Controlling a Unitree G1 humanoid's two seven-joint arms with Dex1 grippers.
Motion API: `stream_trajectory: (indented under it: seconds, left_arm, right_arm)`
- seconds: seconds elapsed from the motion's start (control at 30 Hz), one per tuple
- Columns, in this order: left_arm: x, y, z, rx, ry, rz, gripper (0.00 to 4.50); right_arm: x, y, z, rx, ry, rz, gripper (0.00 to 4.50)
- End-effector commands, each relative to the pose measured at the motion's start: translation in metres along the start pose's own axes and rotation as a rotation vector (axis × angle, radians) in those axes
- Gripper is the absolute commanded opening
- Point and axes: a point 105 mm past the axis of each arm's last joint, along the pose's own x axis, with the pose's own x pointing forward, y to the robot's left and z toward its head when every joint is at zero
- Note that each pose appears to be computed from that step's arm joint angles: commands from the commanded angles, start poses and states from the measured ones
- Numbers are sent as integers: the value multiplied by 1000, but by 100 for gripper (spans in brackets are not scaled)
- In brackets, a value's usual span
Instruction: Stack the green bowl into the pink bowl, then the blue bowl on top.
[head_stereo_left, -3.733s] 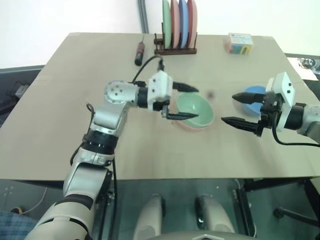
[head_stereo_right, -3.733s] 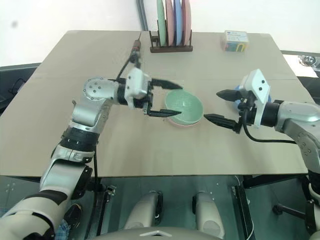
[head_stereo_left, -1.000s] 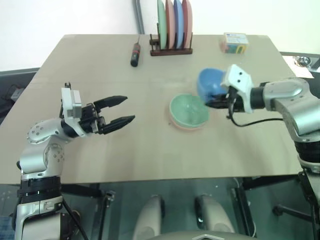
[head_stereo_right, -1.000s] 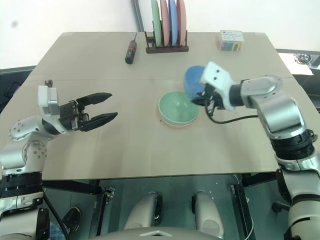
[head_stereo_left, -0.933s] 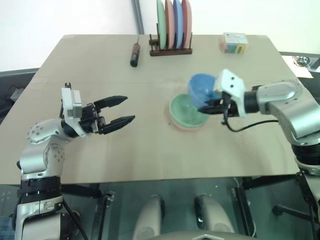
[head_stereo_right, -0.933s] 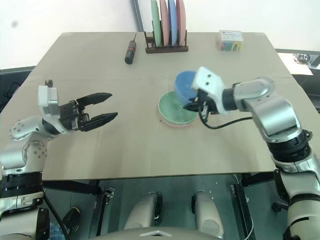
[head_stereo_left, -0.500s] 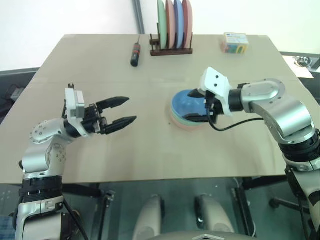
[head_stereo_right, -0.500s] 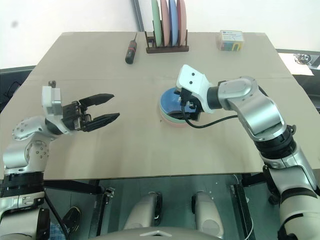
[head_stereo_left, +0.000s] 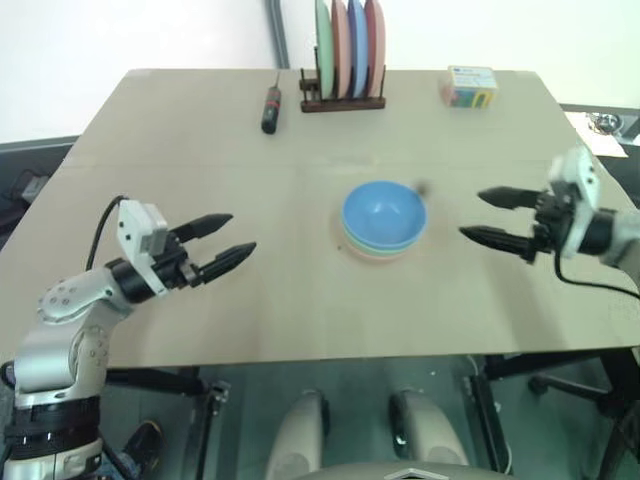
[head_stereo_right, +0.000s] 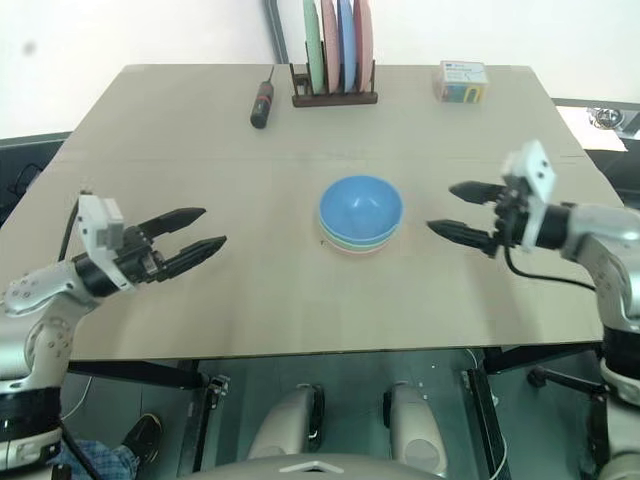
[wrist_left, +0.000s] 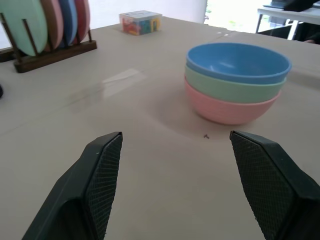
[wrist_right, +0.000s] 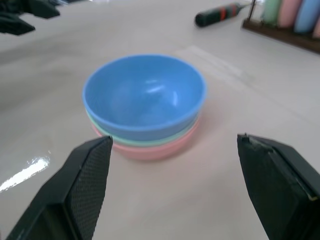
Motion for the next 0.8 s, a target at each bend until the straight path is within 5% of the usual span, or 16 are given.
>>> stream_trajectory:
  seconds: [0.03, 0.23, 0.8]
  left_arm:
    - [-12, -4, 17, 57, -43, 9, 367]
    - [-31, -2, 15, 64, -36, 41, 367]
    - [-35, 4, 15, 124, -51, 16, 367]
  right_arm:
    - [-28, -6, -1, -48, -27, -24, 418]
    - [-54, -10, -20, -23, 3, 4, 418]
    - [-55, -14, -1, -115, -137, 38, 418]
